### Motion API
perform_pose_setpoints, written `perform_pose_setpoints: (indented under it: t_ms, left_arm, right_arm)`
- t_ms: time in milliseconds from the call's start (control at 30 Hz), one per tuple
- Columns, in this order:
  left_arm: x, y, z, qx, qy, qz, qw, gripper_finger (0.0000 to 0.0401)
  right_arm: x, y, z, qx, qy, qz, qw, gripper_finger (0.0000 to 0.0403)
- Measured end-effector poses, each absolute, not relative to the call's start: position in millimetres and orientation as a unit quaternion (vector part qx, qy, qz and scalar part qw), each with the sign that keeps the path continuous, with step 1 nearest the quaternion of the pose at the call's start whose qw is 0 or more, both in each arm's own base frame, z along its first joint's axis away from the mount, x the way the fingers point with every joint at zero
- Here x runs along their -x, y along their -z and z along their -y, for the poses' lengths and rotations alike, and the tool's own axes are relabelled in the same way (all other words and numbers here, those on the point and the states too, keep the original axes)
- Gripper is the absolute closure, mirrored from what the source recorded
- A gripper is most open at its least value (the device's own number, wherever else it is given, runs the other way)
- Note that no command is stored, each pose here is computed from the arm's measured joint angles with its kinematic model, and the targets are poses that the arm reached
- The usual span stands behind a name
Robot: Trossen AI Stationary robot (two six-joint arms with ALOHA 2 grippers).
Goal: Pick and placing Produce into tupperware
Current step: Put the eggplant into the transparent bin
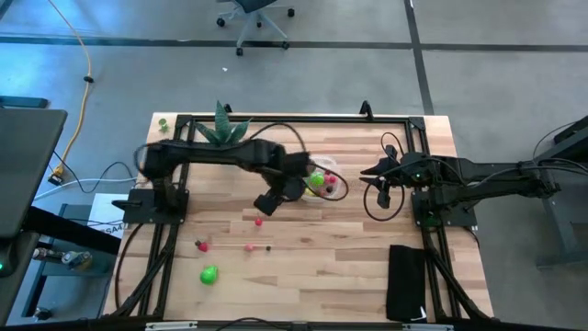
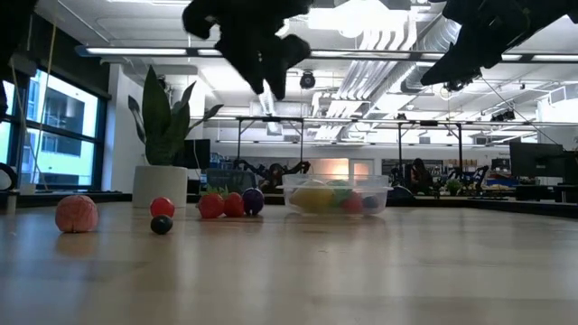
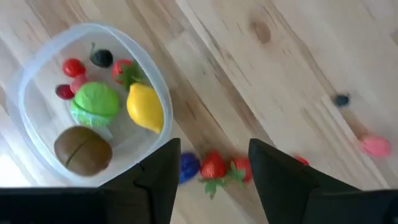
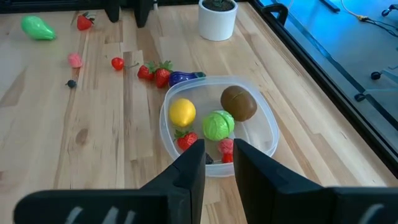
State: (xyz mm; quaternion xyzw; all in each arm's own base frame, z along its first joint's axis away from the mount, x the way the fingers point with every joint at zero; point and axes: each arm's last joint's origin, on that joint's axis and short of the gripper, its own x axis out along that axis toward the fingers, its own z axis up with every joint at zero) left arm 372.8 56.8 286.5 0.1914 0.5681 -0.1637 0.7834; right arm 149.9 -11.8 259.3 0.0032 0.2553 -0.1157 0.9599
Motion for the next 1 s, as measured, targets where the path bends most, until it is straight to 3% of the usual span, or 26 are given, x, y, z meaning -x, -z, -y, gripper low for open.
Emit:
perform_pose_setpoints:
  t_ms: [167, 333, 567, 1000]
  left_arm:
    - [-341, -267, -67, -0.214, 0.147, -0.526, 0.810, 0.0228]
    - [-321, -244, -85, -0.217, 0.148, -0.530, 0.806, 0.0228]
    - [-304, -214, -110, -0.280, 0.192, -0.542, 0.769, 0.0228]
    - [-303, -202, -121, -0.499, 0.310, -0.444, 0.677, 0.0228]
  right_arm:
    - [-150, -259, 12, -0.003, 0.116, -0.256, 0.960, 0.0329]
    - [-150, -259, 12, -0.003, 0.116, -0.256, 0.960, 0.0329]
    - [-150, -259, 12, -0.003, 0.116, -0.256, 0.960, 0.0329]
    - [-150, -259, 12, -0.003, 0.116, -0.256, 0.960, 0.0329]
